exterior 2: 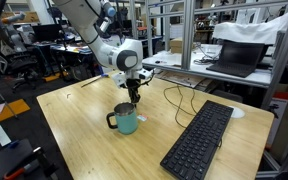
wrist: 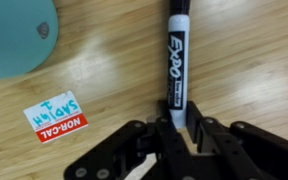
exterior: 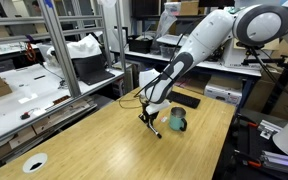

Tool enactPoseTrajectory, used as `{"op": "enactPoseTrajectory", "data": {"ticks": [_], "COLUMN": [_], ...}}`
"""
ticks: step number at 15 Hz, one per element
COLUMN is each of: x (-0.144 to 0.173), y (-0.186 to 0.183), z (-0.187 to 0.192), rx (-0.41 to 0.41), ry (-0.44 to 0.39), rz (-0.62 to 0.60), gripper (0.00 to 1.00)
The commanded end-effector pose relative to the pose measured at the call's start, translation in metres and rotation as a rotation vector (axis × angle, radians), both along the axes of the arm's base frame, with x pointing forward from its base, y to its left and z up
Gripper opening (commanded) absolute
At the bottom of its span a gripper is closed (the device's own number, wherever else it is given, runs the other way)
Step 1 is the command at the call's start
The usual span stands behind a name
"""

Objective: Put the marker in the cup

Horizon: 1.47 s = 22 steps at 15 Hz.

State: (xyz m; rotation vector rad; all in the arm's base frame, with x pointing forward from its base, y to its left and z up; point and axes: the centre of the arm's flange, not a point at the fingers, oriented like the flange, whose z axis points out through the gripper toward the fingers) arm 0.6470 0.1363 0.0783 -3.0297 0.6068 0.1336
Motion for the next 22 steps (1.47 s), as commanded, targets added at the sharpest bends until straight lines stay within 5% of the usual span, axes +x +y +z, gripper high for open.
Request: {"op": "enactPoseTrajectory", "data": {"ticks": [1, 10, 19, 20, 21, 22], "x": [0.001, -0.016, -0.100, -0.107, -0.081, -0.086], "y": [0.004, -0.015, -0.034, -0.038, -0.043, -0.044], "z": [0.017, 0.097, 0.135, 0.138, 0.125, 0.124], "rx": [0.004, -0.046, -0.168, -0.167, -0.149, -0.155], "ry": [-0.023, -0.260, -0.574, -0.593, -0.543, -0.545], "rz": [-0.004, -0.083, -0.141, -0.151, -0.136, -0.139], "gripper": [0.05, 0.05, 0.05, 0.05, 0.05, 0.21]}}
